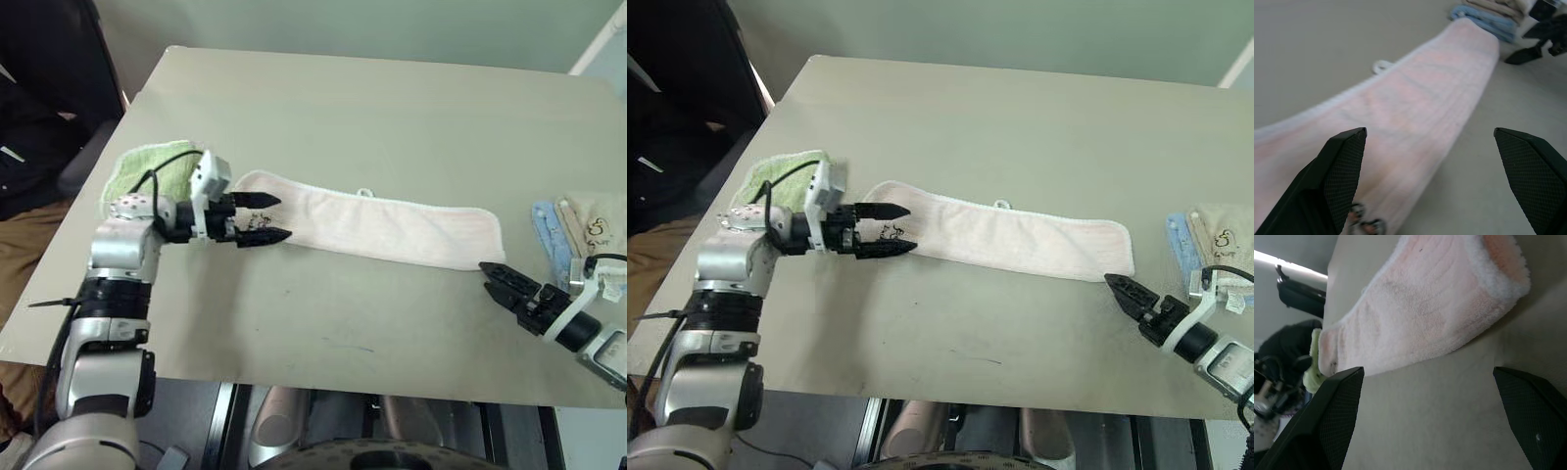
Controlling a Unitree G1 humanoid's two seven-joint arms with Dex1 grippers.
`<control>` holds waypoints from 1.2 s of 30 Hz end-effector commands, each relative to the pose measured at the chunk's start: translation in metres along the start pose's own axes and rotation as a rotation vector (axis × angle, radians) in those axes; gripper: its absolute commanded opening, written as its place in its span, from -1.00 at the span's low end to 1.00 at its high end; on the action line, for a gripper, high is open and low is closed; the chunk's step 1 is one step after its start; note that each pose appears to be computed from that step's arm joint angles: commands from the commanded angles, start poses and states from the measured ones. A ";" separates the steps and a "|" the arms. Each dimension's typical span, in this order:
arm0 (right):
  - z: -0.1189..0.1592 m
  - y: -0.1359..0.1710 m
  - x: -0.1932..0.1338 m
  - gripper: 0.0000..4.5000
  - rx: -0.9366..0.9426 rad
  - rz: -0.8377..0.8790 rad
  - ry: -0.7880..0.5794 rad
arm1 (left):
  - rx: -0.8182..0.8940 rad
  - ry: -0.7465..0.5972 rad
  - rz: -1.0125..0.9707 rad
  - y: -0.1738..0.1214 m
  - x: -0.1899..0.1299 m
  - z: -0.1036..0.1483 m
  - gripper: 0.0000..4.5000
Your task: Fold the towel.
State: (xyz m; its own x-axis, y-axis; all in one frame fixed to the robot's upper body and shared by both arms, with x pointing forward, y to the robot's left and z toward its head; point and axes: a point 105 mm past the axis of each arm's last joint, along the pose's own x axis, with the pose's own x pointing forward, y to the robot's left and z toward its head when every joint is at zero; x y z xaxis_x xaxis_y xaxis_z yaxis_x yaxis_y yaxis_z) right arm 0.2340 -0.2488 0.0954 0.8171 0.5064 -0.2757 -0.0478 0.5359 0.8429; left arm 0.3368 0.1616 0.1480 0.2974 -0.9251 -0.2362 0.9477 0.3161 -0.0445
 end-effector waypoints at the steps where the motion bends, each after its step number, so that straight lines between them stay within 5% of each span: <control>1: 0.004 0.002 0.003 0.99 0.043 -0.009 -0.024 | 0.031 -0.009 -0.028 -0.007 0.008 0.007 1.00; 24: 0.024 -0.014 0.055 0.99 0.198 -0.088 -0.129 | 0.048 0.005 -0.098 -0.020 0.042 0.000 1.00; 27: 0.024 -0.015 0.052 0.73 0.200 -0.086 -0.142 | 0.053 0.006 -0.092 -0.018 0.042 0.001 1.00; 36: 0.033 -0.028 0.030 -0.71 0.205 -0.132 -0.226 | 0.072 0.012 -0.077 -0.011 0.044 0.005 1.00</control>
State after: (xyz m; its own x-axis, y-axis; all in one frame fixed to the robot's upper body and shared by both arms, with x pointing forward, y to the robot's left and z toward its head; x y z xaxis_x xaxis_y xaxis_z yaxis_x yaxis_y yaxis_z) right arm 0.2837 -0.2499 0.0816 0.8943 0.3507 -0.2780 0.1158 0.4188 0.9006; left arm 0.3377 0.1175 0.1348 0.2210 -0.9411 -0.2559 0.9713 0.2360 -0.0290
